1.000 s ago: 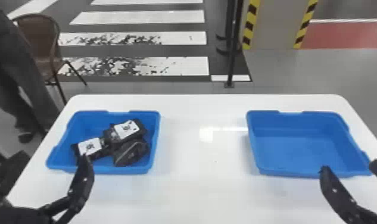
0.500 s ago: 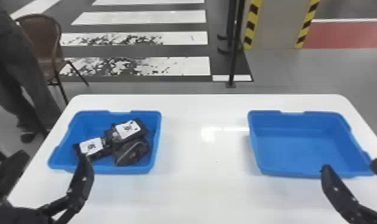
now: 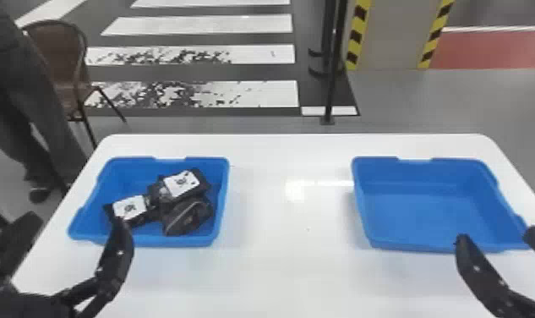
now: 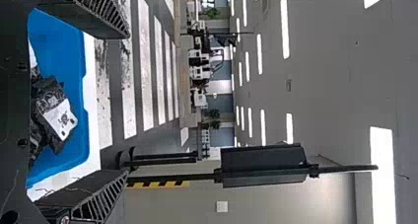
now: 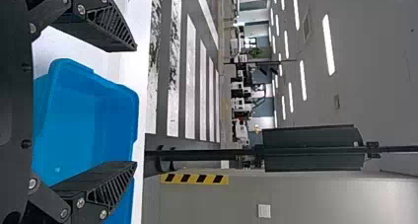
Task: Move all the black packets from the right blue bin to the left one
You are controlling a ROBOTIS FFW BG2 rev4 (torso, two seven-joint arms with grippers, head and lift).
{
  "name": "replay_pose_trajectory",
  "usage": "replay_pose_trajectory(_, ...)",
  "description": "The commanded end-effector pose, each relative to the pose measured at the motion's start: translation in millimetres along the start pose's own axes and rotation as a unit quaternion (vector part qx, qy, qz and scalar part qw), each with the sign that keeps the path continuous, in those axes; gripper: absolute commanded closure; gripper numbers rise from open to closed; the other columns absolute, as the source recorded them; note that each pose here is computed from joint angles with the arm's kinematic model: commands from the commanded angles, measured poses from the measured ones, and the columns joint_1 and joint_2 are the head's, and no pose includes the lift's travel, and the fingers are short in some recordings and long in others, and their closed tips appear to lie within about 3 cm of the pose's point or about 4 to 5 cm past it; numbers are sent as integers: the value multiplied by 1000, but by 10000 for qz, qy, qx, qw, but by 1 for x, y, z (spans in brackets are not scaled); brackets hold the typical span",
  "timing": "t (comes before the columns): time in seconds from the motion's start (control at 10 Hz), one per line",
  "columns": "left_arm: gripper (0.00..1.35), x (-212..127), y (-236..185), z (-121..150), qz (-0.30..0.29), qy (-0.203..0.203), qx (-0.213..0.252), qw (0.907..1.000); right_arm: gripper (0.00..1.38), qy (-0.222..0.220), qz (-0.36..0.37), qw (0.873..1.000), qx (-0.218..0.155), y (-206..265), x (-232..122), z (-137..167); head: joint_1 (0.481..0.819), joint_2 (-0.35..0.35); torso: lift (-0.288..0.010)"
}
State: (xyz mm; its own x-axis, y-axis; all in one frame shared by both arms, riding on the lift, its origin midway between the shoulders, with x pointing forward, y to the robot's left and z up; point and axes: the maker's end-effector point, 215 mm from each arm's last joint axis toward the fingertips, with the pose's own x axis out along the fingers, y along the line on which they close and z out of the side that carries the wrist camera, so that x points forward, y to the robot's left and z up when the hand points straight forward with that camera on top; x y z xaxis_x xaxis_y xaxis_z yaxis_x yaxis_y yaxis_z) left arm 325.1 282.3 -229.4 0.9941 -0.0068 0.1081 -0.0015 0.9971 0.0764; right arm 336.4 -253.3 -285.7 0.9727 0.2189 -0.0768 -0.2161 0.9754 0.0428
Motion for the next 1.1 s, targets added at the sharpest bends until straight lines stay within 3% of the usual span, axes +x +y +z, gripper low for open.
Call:
replay_pose_trajectory(0.0, 44, 1, 0, 2, 8, -36, -8, 10000, 216, 38, 2, 10000, 54, 0, 0, -3, 695, 52, -140)
replay_pose_trajectory(1.0, 85, 7, -12, 3, -164, -51, -31, 9998, 216, 54, 4, 10000, 59, 1, 0, -4, 695, 34, -140)
